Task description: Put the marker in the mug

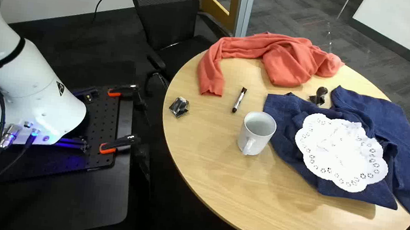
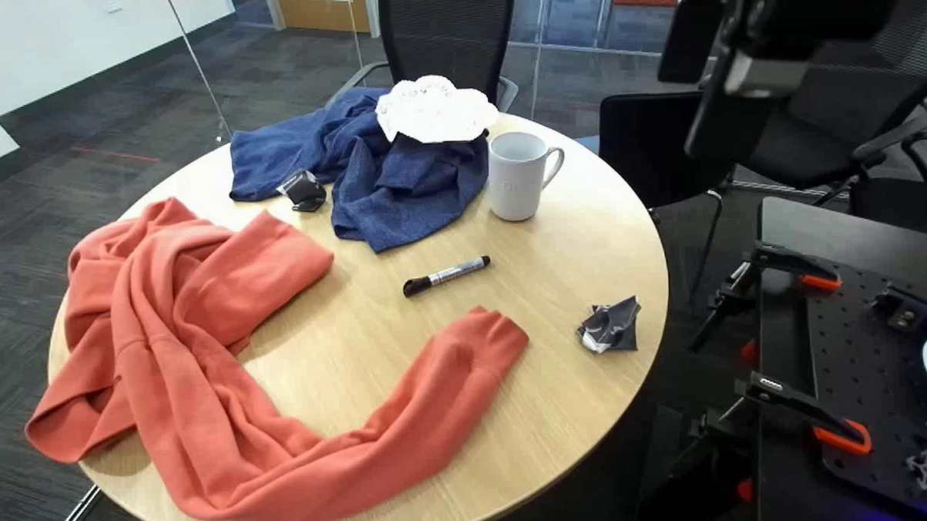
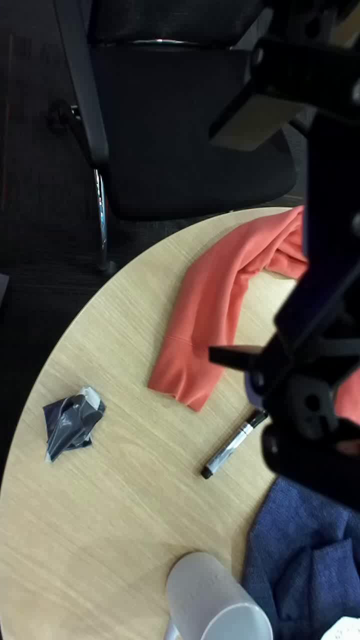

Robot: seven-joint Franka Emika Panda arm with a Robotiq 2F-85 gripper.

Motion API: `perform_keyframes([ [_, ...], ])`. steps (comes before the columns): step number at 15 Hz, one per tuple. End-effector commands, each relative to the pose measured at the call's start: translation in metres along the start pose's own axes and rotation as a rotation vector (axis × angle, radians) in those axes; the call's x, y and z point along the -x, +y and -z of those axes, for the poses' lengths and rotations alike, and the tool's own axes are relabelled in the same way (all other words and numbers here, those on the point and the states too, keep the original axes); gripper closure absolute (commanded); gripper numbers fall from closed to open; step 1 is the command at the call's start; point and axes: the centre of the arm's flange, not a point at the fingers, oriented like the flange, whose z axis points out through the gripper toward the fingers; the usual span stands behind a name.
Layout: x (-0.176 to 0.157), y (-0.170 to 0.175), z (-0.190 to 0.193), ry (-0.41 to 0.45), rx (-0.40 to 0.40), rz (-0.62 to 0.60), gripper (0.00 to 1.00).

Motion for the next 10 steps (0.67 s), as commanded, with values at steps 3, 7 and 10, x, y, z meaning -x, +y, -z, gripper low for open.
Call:
perform_keyframes([
  [3,0.0,0.0,0.0,0.0,0.0,0.0,0.0],
  [7,0.0,0.0,0.0,0.0,0.0,0.0,0.0],
  [10,-0.014,0.003,0.002,0.018,-0.008,0.07,0.0],
])
